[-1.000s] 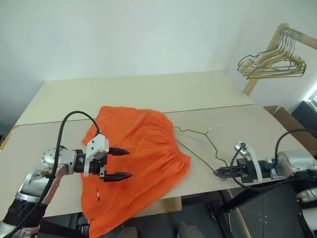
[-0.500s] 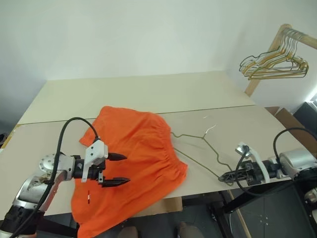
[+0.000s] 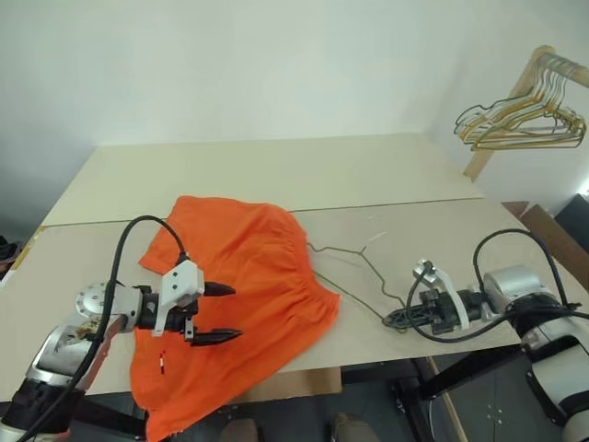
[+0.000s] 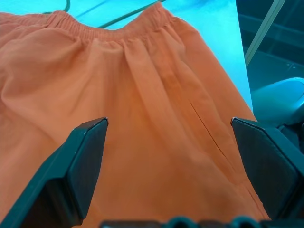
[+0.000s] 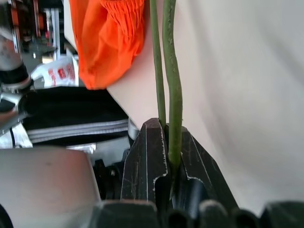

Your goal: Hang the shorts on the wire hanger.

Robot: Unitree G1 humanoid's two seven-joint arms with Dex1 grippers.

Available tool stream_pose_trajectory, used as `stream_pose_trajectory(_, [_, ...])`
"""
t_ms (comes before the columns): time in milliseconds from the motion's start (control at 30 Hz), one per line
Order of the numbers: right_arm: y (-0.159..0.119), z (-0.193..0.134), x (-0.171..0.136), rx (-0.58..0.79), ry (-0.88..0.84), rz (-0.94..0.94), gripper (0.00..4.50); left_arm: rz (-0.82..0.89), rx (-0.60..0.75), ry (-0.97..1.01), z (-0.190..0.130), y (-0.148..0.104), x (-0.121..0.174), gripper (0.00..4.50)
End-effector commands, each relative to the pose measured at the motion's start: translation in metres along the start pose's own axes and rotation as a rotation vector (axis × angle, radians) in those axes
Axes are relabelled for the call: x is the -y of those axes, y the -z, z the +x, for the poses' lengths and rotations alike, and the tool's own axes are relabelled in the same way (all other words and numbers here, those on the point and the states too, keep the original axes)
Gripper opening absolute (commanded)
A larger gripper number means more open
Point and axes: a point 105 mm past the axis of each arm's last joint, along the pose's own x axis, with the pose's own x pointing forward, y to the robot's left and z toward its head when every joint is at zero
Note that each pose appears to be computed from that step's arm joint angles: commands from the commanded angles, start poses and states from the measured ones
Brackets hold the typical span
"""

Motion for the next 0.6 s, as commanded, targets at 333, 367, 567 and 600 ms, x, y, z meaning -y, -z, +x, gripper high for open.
stream_pose_trajectory(333, [0.005, -0.022, -0.013, -0.01, -0.036, -0.074, 0.0, 0.04, -0.009, -0.007, 0.002, -0.002, -0.001, 4.49])
stream_pose_trajectory(367, [0.004, -0.023, -0.015, 0.009, -0.049, -0.048, 0.0, 0.04, -0.01, -0.006, 0.003, -0.001, 0.0, 4.49])
stream_pose_trajectory(567, [0.007, -0.02, -0.032, 0.029, -0.153, 0.009, 0.0, 0.045, -0.01, 0.004, 0.006, -0.001, 0.001, 4.49])
stream_pose_trajectory(600, [0.009, -0.018, -0.035, 0.015, -0.172, 0.008, 0.0, 0.046, -0.012, 0.005, 0.006, 0.0, 0.001, 4.49])
